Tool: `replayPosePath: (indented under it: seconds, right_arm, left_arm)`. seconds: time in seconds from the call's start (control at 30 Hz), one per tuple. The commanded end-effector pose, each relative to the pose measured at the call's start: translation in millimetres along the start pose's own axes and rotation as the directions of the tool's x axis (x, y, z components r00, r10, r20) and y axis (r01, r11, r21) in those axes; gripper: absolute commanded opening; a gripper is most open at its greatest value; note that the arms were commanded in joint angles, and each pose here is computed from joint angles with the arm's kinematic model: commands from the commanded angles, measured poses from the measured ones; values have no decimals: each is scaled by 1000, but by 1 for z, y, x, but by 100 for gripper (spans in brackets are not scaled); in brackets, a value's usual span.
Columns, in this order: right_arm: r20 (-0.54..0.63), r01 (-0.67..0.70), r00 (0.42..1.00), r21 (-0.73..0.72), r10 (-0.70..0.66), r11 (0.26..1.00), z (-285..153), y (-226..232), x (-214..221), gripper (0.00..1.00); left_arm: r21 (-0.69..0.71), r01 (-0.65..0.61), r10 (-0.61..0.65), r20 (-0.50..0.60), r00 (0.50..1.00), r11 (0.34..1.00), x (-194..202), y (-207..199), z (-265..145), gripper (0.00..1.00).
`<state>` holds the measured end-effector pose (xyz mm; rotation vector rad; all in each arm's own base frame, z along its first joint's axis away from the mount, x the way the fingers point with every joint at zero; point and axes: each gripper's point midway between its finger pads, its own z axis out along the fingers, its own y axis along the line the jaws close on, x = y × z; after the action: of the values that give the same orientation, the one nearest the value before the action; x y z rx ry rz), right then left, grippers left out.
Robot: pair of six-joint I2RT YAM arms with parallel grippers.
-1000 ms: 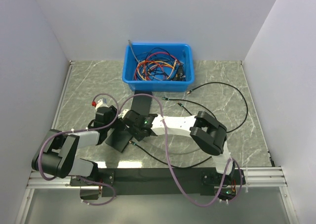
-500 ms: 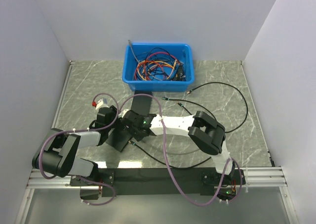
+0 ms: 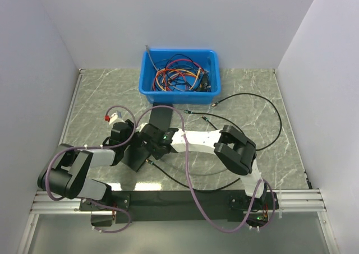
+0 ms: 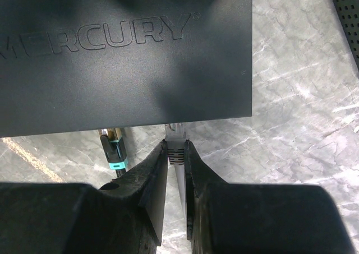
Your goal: Insert the plug into the switch port
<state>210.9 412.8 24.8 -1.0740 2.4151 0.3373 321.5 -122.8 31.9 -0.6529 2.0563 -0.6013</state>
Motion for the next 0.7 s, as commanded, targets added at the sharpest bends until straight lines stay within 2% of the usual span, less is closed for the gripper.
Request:
replayPosePath:
  seconds: [0.0, 0.43, 0.67]
  right_arm:
    - [351, -72, 933, -38, 81, 997, -23, 2, -107, 0]
    - [382, -87, 920, -19, 88, 996, -34, -5, -130, 0]
    - [341, -103, 934, -25, 106, 994, -5, -1, -117, 0]
  left_arm:
    - [-5, 1, -3, -258, 966, 1000, 68, 12, -18, 46]
    - [-11, -4, 1, -266, 964, 1000, 74, 14, -20, 46]
    - [-8, 0, -2, -272, 962, 1000, 76, 13, -20, 46]
